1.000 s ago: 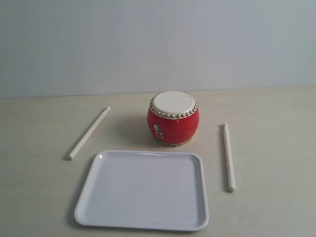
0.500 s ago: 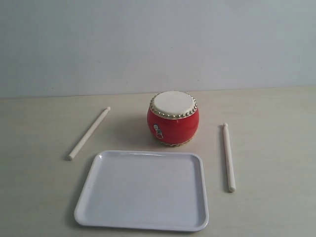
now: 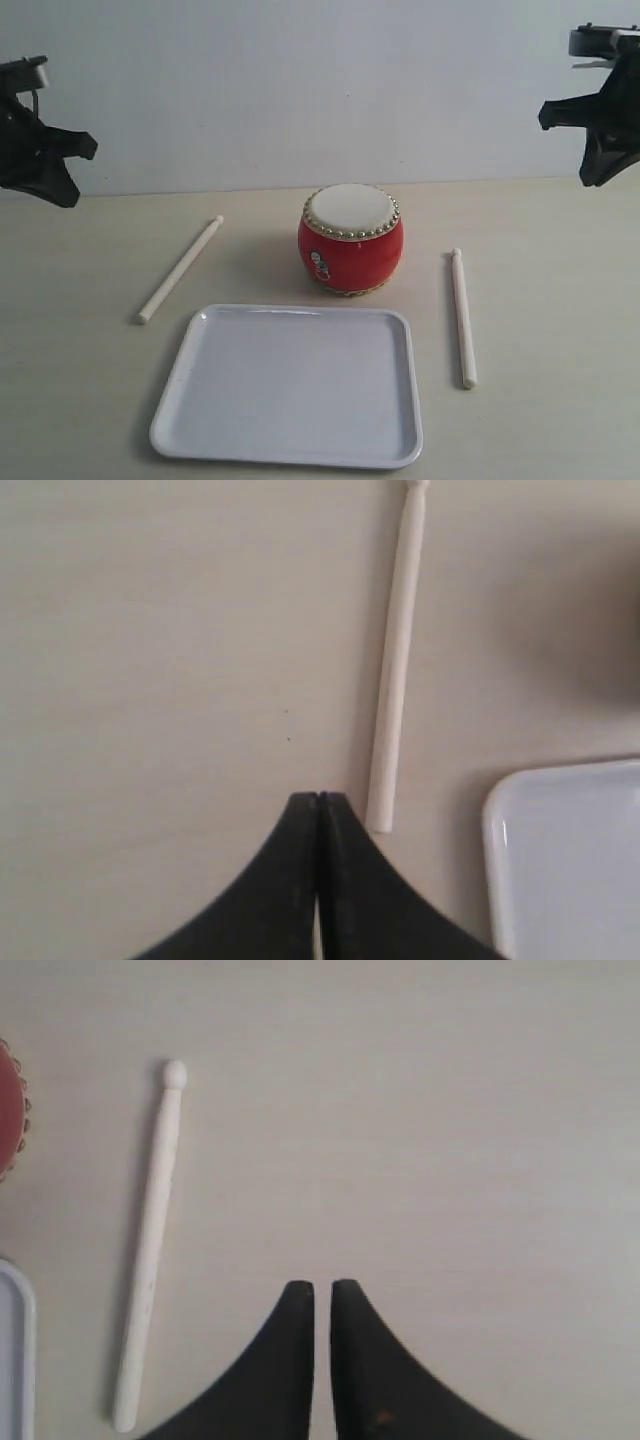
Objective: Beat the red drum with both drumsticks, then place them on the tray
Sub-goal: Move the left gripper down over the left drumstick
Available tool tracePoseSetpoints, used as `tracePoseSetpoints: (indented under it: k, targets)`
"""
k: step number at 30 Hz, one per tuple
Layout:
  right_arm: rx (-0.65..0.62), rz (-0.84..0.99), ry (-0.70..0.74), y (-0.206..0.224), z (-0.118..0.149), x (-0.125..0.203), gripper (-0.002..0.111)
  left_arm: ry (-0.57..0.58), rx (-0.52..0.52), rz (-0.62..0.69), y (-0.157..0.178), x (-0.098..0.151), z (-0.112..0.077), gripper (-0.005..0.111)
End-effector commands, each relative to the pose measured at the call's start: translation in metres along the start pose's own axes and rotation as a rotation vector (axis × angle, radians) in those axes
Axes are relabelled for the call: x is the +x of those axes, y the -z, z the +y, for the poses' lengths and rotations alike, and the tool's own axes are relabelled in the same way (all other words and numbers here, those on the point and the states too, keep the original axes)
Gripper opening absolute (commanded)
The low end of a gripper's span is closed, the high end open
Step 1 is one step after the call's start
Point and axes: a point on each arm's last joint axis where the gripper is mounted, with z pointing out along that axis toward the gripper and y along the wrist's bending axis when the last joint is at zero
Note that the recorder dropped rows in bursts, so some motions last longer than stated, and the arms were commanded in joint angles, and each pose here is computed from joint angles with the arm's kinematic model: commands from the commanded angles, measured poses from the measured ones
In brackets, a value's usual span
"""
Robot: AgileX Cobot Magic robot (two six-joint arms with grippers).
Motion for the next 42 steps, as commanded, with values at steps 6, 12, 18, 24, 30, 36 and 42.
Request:
tracePoseSetpoints:
  k: [6,12,18,24,30,36,42]
  targets:
    - [0.011,0.077,-0.012,-0.036,-0.003,-0.004,0.012,-0.133,0.046,0.159,-0.060,-0.017,-0.023,0.000]
    - [-0.005,0.095,-0.020,-0.044,-0.002,-0.004,0.012,-0.175,0.004,0.036,-0.071,-0.032,-0.033,0.026]
    - [-0.014,0.095,-0.012,-0.044,-0.002,-0.004,0.012,-0.149,0.048,0.046,-0.072,-0.030,-0.037,0.034]
    - [-0.028,0.094,-0.019,-0.044,0.000,-0.004,0.012,-0.122,0.057,-0.042,-0.072,-0.038,-0.038,0.034]
    - [-0.032,0.094,-0.020,-0.044,0.000,-0.004,0.012,-0.159,0.061,0.090,-0.087,-0.025,-0.035,0.027]
    - [-0.039,0.096,-0.023,-0.045,0.001,-0.004,0.012,-0.122,0.015,0.203,-0.107,-0.013,-0.026,0.056]
    - [-0.038,0.076,-0.024,-0.046,0.000,-0.006,0.012,-0.177,-0.038,0.237,-0.121,-0.009,-0.034,0.057]
